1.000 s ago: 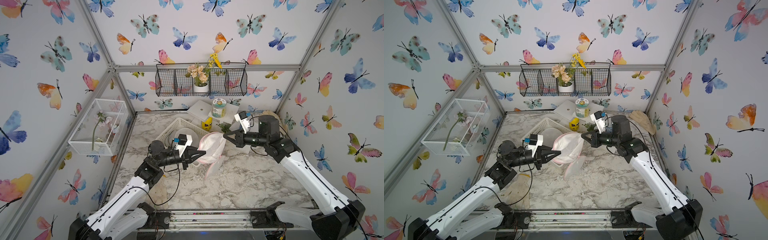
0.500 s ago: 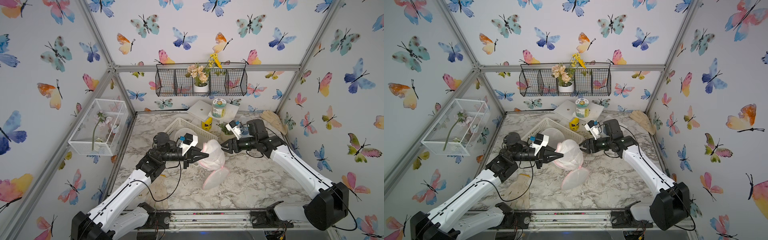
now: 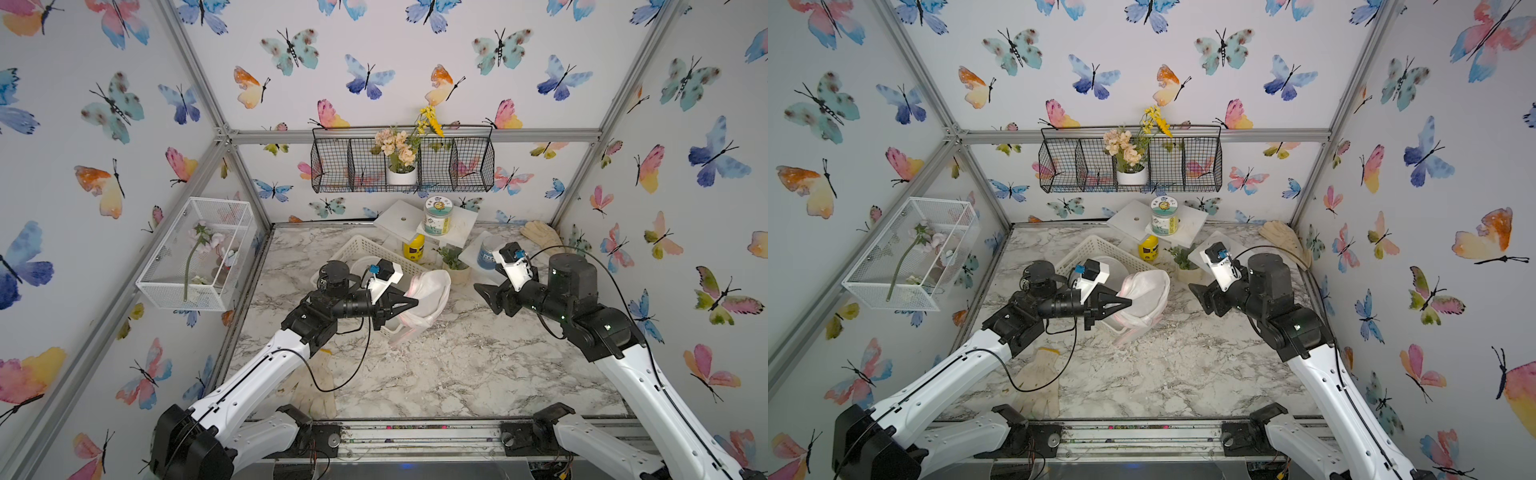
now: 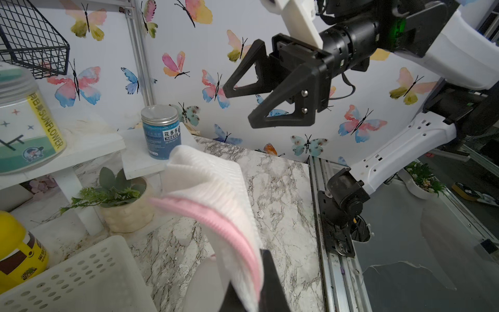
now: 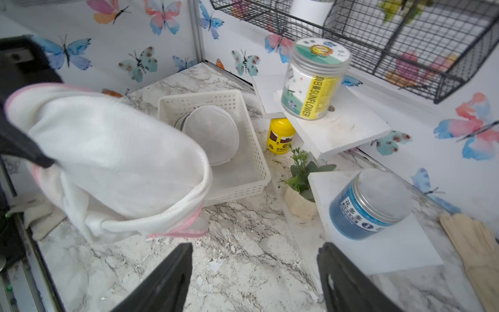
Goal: Turn the laundry bag inside out
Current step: Turn over the laundry bag.
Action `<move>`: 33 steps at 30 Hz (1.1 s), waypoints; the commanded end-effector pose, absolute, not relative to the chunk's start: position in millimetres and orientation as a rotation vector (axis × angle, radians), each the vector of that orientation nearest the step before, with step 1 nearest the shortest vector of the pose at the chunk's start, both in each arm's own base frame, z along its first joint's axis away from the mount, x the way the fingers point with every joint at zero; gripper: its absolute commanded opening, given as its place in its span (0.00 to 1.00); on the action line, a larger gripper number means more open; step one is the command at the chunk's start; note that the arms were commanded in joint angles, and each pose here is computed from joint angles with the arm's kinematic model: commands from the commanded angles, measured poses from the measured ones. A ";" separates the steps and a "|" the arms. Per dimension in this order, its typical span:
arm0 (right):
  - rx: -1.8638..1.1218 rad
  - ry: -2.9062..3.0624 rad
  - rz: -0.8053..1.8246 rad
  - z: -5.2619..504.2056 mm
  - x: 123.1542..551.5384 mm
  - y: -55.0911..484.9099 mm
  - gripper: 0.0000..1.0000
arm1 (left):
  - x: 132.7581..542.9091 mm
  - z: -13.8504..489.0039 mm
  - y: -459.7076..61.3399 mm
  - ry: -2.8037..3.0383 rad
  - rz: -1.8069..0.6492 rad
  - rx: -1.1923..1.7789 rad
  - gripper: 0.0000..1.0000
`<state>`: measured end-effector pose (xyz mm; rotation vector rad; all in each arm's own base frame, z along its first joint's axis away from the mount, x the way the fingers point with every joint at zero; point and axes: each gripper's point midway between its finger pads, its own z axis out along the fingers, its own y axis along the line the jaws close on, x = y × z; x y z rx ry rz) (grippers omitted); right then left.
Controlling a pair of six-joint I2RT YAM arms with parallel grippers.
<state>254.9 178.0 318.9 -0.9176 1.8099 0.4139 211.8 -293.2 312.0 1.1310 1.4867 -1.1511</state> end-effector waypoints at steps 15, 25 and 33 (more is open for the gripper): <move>-1.340 1.384 0.740 331.2 246.9 254.3 0.65 | 184.7 323.0 -301.1 1.373 -1.287 1.334 0.00; -1.234 1.330 0.689 356.6 249.0 248.3 0.42 | 186.3 314.5 -302.6 1.423 -1.315 1.330 0.00; -1.240 1.346 0.755 349.4 246.5 252.6 0.17 | 180.2 322.2 -301.3 1.398 -1.337 1.346 0.00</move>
